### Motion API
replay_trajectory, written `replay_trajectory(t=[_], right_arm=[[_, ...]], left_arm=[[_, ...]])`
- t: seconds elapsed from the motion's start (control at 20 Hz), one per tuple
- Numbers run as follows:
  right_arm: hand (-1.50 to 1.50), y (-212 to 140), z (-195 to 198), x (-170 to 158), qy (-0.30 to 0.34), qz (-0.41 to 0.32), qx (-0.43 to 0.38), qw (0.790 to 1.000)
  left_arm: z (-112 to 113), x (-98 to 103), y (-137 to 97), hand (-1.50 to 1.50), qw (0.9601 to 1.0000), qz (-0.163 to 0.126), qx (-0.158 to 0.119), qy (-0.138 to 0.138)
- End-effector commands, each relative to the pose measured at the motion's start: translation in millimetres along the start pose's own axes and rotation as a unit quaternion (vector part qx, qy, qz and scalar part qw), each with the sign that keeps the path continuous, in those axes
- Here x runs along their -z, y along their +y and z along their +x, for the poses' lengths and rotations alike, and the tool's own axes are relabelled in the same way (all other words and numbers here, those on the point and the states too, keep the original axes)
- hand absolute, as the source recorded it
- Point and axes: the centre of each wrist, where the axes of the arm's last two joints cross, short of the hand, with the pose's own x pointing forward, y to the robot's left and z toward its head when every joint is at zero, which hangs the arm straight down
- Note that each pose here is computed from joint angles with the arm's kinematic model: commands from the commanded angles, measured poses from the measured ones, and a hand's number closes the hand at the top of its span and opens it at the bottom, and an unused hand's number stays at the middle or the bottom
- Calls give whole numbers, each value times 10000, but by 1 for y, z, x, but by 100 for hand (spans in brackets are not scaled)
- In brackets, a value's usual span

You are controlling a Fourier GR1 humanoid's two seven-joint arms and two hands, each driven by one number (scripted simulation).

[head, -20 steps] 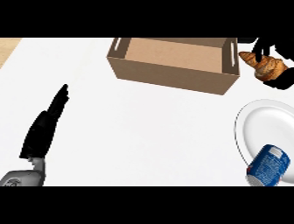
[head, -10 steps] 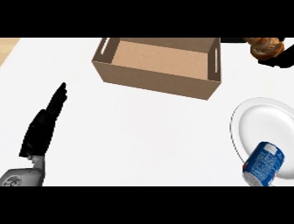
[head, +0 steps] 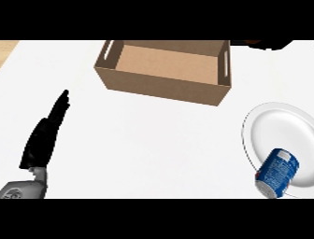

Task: Pick the croissant from the plate and place it in the cardboard box

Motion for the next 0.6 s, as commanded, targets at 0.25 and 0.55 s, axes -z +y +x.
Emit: replay_trajectory(t=[0.25, 0.55], right_arm=[[150, 41, 18, 64, -266, 756, 320, 9963], [150, 95, 44, 115, -17, 1237, 71, 9923]], left_arm=[[2, -6, 4, 0, 10000, 48, -41, 73], [-3, -6, 7, 0, 9999, 104, -33, 37]])
